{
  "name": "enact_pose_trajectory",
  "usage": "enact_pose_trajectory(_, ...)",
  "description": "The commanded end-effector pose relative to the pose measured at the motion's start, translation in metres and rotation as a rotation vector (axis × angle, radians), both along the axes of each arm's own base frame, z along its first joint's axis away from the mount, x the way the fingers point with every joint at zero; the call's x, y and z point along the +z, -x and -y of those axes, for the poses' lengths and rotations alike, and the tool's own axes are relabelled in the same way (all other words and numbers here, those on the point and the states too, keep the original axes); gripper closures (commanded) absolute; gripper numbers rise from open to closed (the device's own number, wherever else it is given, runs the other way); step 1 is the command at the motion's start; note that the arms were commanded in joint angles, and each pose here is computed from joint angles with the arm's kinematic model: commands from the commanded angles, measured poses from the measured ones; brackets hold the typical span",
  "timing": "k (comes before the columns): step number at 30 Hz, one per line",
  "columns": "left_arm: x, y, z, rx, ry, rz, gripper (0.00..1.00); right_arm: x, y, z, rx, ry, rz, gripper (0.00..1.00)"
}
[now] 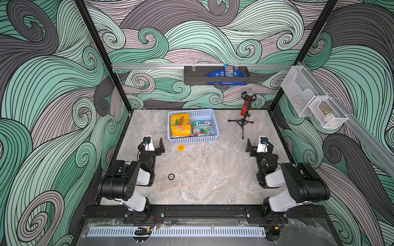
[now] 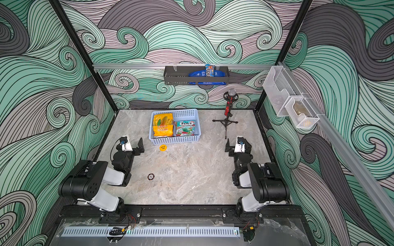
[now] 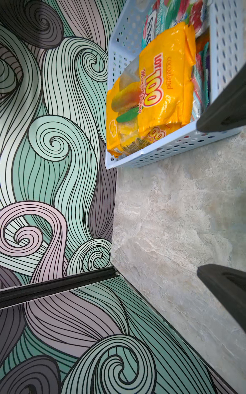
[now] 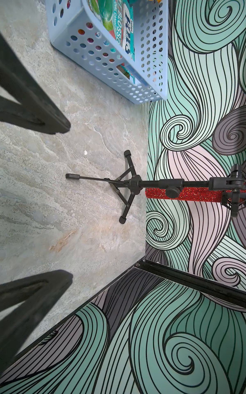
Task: Put the candies in the basket
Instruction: Reset both arms
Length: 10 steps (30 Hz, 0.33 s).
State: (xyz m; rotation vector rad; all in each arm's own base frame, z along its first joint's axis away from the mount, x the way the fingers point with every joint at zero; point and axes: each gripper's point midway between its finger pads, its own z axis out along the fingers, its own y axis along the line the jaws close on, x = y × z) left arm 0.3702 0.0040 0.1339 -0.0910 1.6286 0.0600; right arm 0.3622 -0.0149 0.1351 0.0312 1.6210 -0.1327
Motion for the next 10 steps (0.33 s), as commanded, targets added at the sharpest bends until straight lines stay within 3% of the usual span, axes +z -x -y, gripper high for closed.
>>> enact_pose_trajectory(1, 0.0040, 0.0010, 0.0027, -0.014, -0.015, 0.021, 0.01, 0.0056, -0.0030, 0.0003, 0.002, -0.012, 0.020, 0.00)
enact_pose_trajectory(10, 0.0044, 0.0013, 0.0024, -0.013, -0.013, 0.025, 0.01, 0.0056, -0.0039, 0.0003, 0.005, -0.013, 0.018, 0.00)
